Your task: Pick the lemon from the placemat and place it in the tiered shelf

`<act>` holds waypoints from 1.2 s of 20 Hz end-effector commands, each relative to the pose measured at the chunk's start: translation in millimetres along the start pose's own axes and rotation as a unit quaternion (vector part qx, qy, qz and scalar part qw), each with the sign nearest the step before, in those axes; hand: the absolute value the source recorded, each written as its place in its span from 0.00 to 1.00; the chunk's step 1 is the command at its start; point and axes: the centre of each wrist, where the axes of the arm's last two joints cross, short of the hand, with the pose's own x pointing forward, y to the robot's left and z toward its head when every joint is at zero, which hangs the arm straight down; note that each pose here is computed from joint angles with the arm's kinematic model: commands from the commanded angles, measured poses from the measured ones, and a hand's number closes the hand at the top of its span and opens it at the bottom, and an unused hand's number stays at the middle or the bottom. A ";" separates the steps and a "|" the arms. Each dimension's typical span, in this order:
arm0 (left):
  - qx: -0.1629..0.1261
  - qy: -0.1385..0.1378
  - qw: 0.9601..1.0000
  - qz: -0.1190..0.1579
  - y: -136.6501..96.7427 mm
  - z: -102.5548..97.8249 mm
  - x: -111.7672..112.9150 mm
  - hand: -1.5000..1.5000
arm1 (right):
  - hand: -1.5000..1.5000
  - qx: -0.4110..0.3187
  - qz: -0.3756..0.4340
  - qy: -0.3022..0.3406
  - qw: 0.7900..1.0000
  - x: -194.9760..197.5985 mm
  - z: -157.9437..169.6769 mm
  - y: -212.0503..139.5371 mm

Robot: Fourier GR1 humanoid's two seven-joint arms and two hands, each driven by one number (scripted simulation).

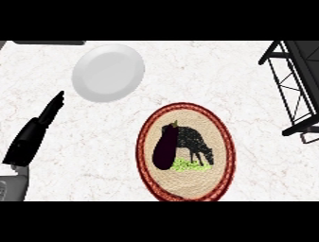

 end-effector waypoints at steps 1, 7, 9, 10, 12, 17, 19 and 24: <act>0.003 -0.001 1.000 0.000 6.7 -1.4 1.7 0.50 | 1.00 0.037 0.025 0.024 0.999 -24.5 3.3 44.7; -0.003 0.005 1.000 0.007 -7.5 10.6 -9.9 0.50 | 1.00 0.039 -0.062 0.080 0.994 -55.3 3.6 61.2; 0.003 -0.003 1.000 0.004 0.1 3.7 -2.0 0.50 | 0.00 0.043 -0.035 0.078 0.995 -60.4 -1.0 47.7; 0.006 -0.010 1.000 -0.004 -8.1 0.2 7.1 0.50 | 0.00 0.050 -0.058 0.066 0.995 -48.5 4.8 66.5; 0.002 -0.007 1.000 0.006 -12.6 1.0 10.6 0.50 | 0.00 0.018 -0.097 0.060 0.993 -50.4 0.0 54.3; 0.010 -0.002 1.000 -0.002 -12.4 0.2 -1.8 0.50 | 0.00 -0.084 -0.222 0.027 0.971 -48.5 6.1 29.6; 0.010 -0.003 1.000 0.009 -11.1 7.7 -1.0 0.50 | 0.00 -0.149 -0.237 0.028 0.960 -68.5 10.2 -2.0; 0.002 0.006 1.000 0.004 5.0 5.6 3.8 0.50 | 0.00 -0.202 -0.267 0.091 0.938 -120.4 25.4 -48.3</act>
